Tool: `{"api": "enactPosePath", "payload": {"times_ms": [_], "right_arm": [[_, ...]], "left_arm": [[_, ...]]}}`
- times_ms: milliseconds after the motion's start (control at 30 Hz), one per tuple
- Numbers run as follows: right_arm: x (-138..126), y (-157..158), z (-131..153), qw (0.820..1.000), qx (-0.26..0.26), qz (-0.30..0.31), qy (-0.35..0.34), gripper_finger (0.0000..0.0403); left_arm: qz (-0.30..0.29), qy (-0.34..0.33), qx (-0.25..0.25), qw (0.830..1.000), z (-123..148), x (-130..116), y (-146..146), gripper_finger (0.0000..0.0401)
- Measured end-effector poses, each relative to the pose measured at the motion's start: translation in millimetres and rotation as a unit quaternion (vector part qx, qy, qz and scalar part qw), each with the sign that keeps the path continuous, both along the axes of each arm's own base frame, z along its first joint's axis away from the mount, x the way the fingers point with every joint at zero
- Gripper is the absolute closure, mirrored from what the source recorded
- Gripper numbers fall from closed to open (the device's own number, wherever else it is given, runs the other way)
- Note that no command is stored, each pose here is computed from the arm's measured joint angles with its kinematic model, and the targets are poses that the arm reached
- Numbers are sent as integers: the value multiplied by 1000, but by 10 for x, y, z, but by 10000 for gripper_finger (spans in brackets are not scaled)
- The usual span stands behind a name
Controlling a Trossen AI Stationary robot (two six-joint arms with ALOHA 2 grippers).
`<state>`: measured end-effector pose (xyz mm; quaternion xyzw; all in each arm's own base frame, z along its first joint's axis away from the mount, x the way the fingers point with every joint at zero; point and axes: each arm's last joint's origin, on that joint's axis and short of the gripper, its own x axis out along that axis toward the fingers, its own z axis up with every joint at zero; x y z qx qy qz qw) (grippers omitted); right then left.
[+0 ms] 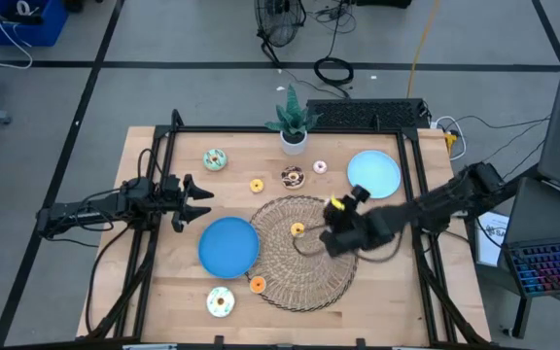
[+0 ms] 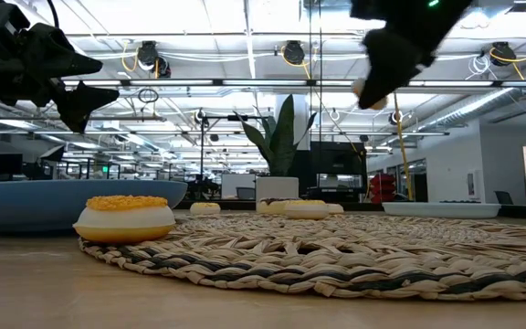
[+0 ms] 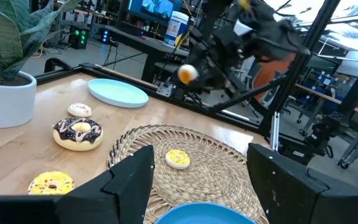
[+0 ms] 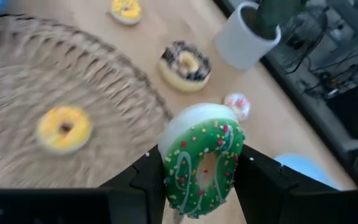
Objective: Pick & Place donuts
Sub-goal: Put the small green donut on the light blue plate
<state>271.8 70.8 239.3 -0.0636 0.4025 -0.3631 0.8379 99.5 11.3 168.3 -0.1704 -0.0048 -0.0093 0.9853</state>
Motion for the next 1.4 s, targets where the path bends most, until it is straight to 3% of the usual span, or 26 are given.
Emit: {"api": "enactPosePath", "payload": {"times_ms": [133,300,533,800,933,1167,1400], "right_arm": [[149,-352,14,999,9,9,30,256],[93,-852,140,998,28,-21,49,253],[-364,-1418,490,992,46,-112,28,250],[-876,-1686,633,961,113,-252,-4,250],[-950,-1707,436,953,126,-273,22,250],[-1099,-1773,-165,942,141,-297,68,250],[-1293,-1864,-640,926,198,-316,53,250]], "left_arm": [[0,0,0,1000,0,0,0,146],[0,0,0,1000,0,0,0,146],[0,0,0,1000,0,0,0,146],[0,0,0,1000,0,0,0,146],[0,0,0,1000,0,0,0,146],[0,0,0,1000,0,0,0,146],[0,0,0,1000,0,0,0,146]]}}
